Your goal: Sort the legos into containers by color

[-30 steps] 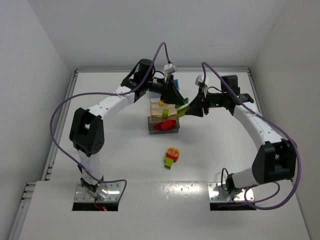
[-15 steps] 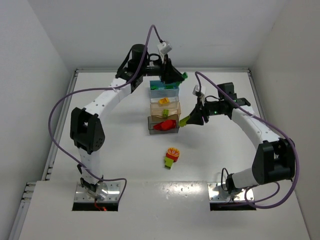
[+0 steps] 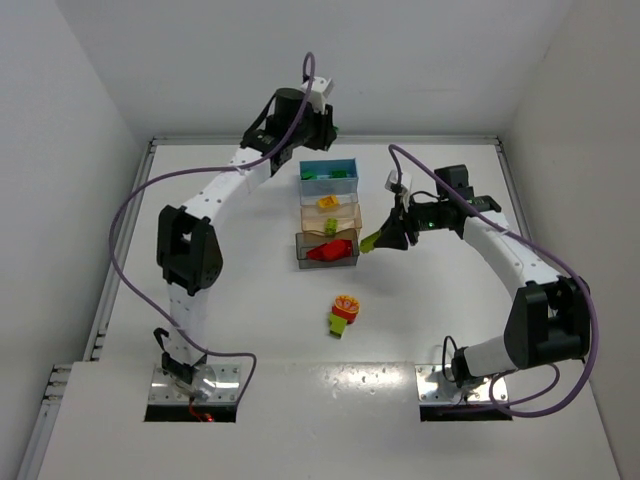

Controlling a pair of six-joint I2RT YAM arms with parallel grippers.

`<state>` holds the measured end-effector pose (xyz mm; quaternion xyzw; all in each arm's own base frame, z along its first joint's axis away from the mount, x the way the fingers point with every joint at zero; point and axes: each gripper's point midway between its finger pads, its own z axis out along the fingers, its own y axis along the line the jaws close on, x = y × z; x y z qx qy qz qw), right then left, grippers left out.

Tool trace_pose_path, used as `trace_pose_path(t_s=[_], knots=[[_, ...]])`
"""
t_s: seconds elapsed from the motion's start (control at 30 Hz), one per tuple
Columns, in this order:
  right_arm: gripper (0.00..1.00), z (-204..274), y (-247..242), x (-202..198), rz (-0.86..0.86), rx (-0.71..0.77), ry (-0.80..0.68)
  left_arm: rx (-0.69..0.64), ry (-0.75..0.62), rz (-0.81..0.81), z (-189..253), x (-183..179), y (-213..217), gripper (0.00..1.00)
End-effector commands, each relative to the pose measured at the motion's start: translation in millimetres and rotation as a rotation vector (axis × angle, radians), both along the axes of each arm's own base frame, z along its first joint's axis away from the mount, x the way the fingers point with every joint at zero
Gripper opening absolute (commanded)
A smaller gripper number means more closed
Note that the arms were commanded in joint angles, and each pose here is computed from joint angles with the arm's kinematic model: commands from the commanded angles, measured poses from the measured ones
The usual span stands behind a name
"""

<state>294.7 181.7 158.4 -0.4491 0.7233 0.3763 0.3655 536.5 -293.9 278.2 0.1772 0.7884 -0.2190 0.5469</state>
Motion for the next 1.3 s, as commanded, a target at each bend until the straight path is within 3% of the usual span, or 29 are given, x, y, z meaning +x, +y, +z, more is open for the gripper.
trace_pose_path(t_s=[0.0, 0.37, 0.73, 1.03, 1.07, 1.13, 1.27], knots=[[0.06, 17.8, 2.7, 10.7, 0.017, 0.010, -0.084, 0.055, -0.012, 0.148, -7.9, 25.3, 26.9, 0.07], [0.06, 20.9, -0.2, 14.7, -0.006, -0.009, -0.098, 0.103, 0.062, 0.183, -73.4, 58.1, 29.5, 0.10], [0.06, 13.4, -2.9, 23.5, -0.024, -0.018, -0.069, 0.137, 0.089, 0.195, -108.3, 67.5, 29.3, 0.23], [0.06, 12.5, -1.8, 30.9, -0.024, -0.019, -0.064, 0.145, 0.098, 0.212, -115.1, 71.1, 36.2, 0.52], [0.06, 13.4, -1.6, 32.5, -0.024, -0.018, -0.073, 0.145, 0.098, 0.212, -115.1, 71.1, 36.2, 0.62], [0.06, 13.4, -1.6, 32.5, -0.024, -0.018, -0.073, 0.141, 0.090, 0.213, -113.2, 72.3, 35.6, 0.71], [0.06, 13.6, -2.0, 37.4, -0.030, -0.023, -0.083, 0.109, 0.079, 0.223, -97.5, 70.7, 35.2, 0.80]])
